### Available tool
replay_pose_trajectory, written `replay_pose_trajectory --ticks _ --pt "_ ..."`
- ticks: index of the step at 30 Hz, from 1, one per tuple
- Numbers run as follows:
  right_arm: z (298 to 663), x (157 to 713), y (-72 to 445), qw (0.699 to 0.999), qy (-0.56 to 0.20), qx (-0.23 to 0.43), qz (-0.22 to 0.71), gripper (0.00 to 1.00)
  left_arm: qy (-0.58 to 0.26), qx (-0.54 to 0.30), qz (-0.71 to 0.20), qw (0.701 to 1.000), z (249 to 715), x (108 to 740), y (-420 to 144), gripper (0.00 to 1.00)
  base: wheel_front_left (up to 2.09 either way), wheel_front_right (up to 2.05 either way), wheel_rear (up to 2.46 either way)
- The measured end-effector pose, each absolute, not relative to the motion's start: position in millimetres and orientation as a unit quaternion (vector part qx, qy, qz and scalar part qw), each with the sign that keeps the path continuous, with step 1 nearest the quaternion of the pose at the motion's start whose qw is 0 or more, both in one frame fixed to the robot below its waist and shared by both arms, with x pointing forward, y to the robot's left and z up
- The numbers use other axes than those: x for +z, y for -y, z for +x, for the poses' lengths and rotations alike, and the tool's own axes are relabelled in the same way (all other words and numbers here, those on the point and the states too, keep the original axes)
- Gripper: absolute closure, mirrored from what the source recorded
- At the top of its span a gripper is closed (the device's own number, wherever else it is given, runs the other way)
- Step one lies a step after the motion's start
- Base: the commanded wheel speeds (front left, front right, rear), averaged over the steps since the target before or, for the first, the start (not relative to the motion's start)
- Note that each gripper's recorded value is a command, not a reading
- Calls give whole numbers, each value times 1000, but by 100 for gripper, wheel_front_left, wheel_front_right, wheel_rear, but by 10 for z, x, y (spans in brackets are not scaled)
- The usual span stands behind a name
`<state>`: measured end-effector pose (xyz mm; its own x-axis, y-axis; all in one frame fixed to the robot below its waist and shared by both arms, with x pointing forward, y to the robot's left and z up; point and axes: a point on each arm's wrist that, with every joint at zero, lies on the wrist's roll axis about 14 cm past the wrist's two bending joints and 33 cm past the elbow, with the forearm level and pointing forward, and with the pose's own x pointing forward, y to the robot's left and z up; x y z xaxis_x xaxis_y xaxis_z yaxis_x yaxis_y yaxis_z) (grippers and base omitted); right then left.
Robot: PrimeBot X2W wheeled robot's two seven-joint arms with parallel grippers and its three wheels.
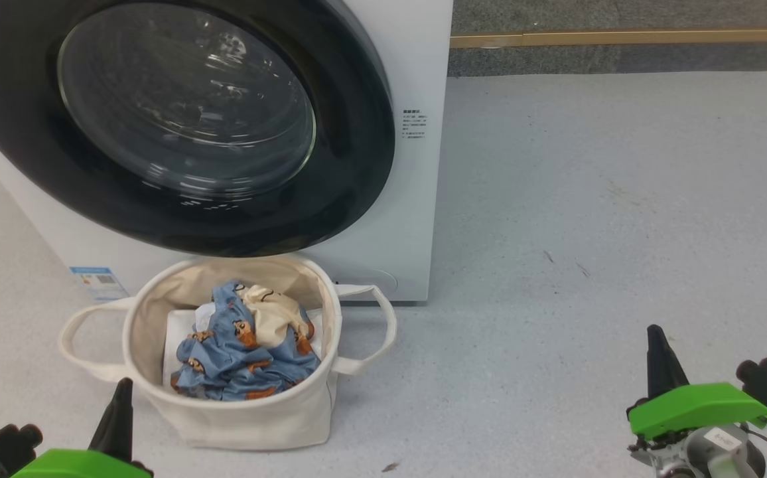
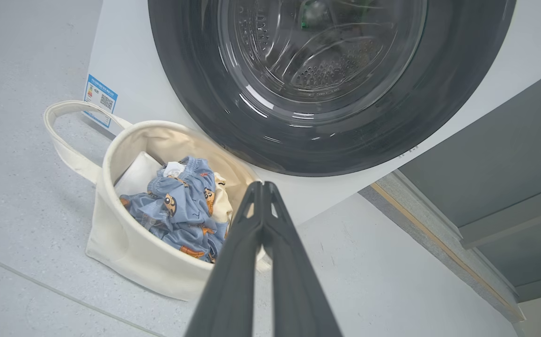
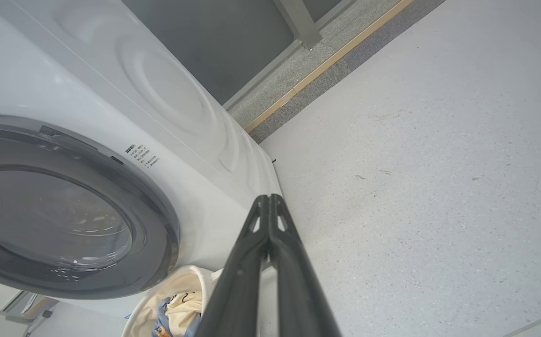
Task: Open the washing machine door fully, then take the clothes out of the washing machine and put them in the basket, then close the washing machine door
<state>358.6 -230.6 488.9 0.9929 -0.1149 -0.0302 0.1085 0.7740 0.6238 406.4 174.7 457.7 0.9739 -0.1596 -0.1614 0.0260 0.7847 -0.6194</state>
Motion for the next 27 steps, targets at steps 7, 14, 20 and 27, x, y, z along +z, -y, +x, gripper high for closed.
replay_pose_trajectory --ticks 7,14,20,27 --pt "3610 4886 2304 928 4 -61 367 100 -104 -40 -360 926 4044 4581 -1749 100 0 0 0" --pt "3634 4870 2280 911 -1 -61 407 100 -100 -27 -402 910 4025 4607 -1771 100 0 0 0" --pt "3646 4857 2271 899 -3 -62 434 100 -99 -24 -428 898 4012 4622 -1764 100 0 0 0" --pt "3673 4859 2258 882 -4 -61 467 100 -95 -12 -463 881 3986 4627 -1789 100 0 0 0"
